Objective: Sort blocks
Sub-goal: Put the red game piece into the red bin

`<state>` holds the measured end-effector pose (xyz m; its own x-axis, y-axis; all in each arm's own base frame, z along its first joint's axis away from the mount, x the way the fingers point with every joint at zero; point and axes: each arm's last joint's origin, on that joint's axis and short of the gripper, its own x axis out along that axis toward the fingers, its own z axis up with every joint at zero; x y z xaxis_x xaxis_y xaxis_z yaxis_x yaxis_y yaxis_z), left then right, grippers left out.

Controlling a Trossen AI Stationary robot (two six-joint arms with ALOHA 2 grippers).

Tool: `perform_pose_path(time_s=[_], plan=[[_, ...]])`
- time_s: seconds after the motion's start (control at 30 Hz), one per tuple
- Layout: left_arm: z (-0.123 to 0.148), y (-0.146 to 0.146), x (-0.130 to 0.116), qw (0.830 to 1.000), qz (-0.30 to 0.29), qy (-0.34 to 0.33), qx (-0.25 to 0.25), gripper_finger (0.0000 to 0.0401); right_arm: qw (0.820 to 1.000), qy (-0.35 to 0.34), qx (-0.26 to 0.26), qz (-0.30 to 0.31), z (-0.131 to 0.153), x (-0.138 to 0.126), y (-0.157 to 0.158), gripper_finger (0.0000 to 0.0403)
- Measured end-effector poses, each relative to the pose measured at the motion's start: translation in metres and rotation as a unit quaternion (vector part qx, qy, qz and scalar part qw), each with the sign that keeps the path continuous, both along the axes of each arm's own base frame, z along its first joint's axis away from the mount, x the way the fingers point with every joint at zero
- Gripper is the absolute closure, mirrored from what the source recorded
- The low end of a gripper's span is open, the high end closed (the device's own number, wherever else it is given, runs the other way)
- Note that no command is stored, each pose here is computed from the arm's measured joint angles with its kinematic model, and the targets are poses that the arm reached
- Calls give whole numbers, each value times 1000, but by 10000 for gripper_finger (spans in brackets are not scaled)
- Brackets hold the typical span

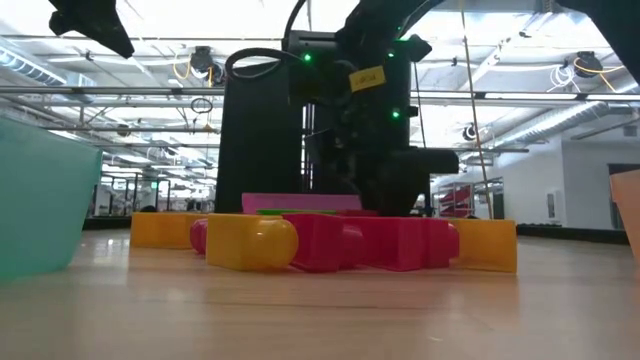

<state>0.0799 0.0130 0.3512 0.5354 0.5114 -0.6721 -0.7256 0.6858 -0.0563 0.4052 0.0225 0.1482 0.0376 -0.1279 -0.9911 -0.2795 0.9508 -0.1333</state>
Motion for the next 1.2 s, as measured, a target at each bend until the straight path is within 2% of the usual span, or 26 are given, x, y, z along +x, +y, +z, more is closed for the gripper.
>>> perform_pose_path(time_s=[0.27, 0.43, 0.57, 0.73, 0.87, 1.07, 1.2], plan=[[0, 0, 0, 1000, 0, 0, 0, 342, 1000, -9, 4, -10, 21, 8, 1, 289], [0, 0, 0, 1000, 0, 0, 0, 342, 1000, -25, 5, 7, 50, 17, -1, 289], [0, 0, 0, 1000, 0, 0, 0, 342, 998, -62, 5, -4, 80, 26, -19, 289], [0, 0, 0, 1000, 0, 0, 0, 342, 989, -136, 1, -60, 119, 36, -65, 289], [0, 0, 0, 1000, 0, 0, 0, 342, 970, -196, -3, -141, 139, 35, -120, 289], [0, 0, 0, 1000, -1, 2, 3, 342, 932, -243, 5, -268, 144, 18, -196, 289], [0, 0, 0, 1000, -1, 2, 4, 342, 919, -240, 4, -311, 139, 7, -226, 289]])
